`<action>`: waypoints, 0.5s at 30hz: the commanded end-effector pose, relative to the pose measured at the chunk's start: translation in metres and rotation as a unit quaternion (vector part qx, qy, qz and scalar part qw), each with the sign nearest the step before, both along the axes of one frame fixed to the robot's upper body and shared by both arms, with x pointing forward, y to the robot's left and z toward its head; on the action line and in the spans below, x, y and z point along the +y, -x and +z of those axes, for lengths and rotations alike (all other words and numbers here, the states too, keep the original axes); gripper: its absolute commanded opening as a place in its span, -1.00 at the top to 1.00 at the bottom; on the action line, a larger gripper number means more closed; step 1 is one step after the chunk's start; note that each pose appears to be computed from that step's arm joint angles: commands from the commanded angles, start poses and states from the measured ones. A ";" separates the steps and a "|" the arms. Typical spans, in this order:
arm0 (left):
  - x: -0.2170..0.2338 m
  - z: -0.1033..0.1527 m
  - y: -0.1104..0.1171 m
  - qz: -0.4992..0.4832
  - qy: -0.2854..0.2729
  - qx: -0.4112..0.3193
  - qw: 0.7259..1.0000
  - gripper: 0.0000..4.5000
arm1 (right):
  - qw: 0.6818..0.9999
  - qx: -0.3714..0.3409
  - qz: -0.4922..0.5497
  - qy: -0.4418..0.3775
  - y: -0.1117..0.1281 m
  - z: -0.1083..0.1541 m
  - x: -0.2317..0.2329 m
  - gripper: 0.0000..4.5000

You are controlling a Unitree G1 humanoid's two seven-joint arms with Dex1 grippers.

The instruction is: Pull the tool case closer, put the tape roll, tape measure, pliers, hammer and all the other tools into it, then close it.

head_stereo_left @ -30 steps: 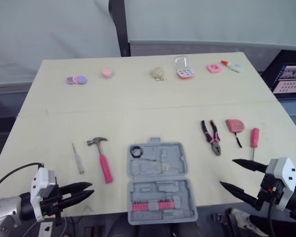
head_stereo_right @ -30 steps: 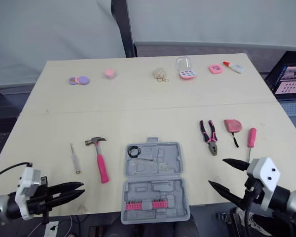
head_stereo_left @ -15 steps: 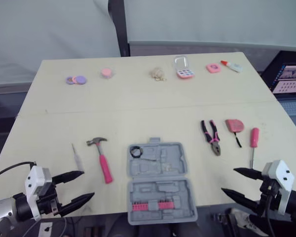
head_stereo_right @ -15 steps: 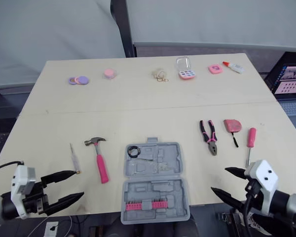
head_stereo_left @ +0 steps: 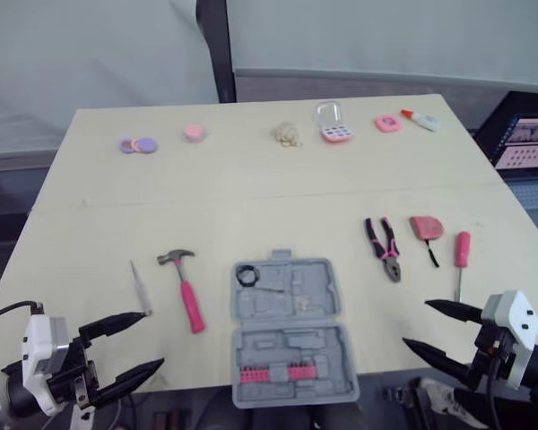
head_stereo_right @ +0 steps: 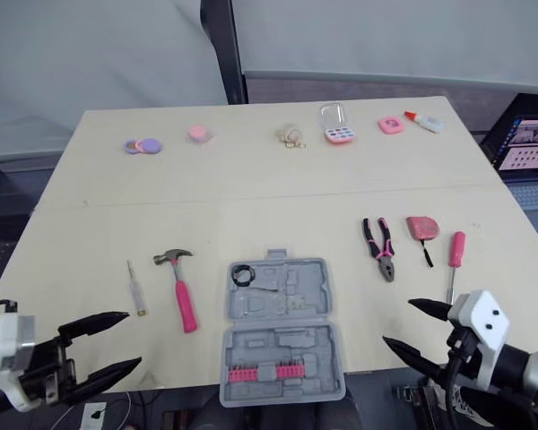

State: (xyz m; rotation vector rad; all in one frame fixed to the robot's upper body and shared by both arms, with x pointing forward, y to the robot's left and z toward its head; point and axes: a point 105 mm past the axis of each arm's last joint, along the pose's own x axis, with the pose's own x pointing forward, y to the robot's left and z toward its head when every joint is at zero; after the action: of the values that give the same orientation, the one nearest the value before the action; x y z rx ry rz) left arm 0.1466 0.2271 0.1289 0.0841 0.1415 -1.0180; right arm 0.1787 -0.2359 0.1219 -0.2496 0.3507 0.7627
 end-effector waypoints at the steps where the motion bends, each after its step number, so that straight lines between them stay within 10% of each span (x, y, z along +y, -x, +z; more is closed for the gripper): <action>1: -0.013 0.014 0.002 -0.049 0.019 -0.033 0.998 -0.98 | 1.000 -0.019 -0.005 0.002 0.002 0.005 0.001 -1.00; 15: -0.031 0.019 -0.013 -0.113 0.032 -0.062 0.991 -0.98 | 0.989 -0.062 -0.133 0.035 -0.020 0.015 -0.032 -1.00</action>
State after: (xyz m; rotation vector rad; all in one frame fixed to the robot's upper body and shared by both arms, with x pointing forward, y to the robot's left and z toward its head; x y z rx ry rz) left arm 0.1600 0.1971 0.1458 0.0972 -0.0030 -1.2175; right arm 0.1921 -0.2547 0.1303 -0.2767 0.3010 0.5645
